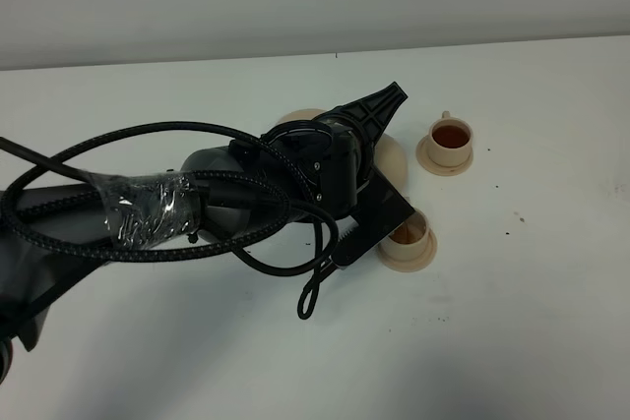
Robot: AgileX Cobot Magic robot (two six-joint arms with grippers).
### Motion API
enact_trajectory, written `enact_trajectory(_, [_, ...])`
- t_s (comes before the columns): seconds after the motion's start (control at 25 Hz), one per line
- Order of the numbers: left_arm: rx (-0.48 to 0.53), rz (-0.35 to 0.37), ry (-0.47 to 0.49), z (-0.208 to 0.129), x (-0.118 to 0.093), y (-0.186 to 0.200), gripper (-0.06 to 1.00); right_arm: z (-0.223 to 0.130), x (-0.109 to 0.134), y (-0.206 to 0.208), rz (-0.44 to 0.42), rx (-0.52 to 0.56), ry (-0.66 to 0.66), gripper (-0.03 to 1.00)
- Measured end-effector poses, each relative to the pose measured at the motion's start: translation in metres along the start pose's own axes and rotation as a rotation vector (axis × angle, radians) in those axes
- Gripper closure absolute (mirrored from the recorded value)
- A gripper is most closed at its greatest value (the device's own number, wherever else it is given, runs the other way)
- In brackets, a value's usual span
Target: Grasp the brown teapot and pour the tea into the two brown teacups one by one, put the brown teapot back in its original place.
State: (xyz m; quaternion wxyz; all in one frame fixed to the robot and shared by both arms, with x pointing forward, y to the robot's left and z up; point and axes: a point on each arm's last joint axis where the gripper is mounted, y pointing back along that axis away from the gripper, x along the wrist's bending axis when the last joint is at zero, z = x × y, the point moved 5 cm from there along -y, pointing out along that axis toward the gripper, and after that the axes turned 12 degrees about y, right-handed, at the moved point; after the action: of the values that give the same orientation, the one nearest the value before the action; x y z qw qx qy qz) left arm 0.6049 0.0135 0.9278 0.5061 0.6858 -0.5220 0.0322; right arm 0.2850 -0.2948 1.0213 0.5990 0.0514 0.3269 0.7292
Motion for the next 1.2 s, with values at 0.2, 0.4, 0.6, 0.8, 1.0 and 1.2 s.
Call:
enact_trajectory(0.2, [0.003,0.004,-0.010,0.0007,0.0008,0.0006,0.82,0.0000,0.0000,0.0000,0.000,0.000,0.000,0.73])
enact_trajectory(0.4, [0.012,0.021,-0.041,0.0031,0.0038,0.0029,0.82,0.0000,0.0000,0.0000,0.000,0.000,0.000,0.73])
enact_trajectory(0.6, [0.025,0.017,-0.049,0.0015,0.0033,0.0031,0.82,0.0000,0.0000,0.0000,0.000,0.000,0.000,0.73])
enact_trajectory(0.8, [0.034,0.018,-0.057,0.0003,0.0034,0.0031,0.82,0.0000,0.0000,0.0000,0.000,0.000,0.000,0.73])
enact_trajectory(1.0, [0.039,0.022,-0.066,-0.0003,0.0041,0.0032,0.82,0.0000,0.0000,0.0000,0.000,0.000,0.000,0.73])
enact_trajectory(1.2, [0.040,0.024,-0.070,-0.0006,0.0044,0.0032,0.82,0.0000,0.0000,0.0000,0.000,0.000,0.000,0.73])
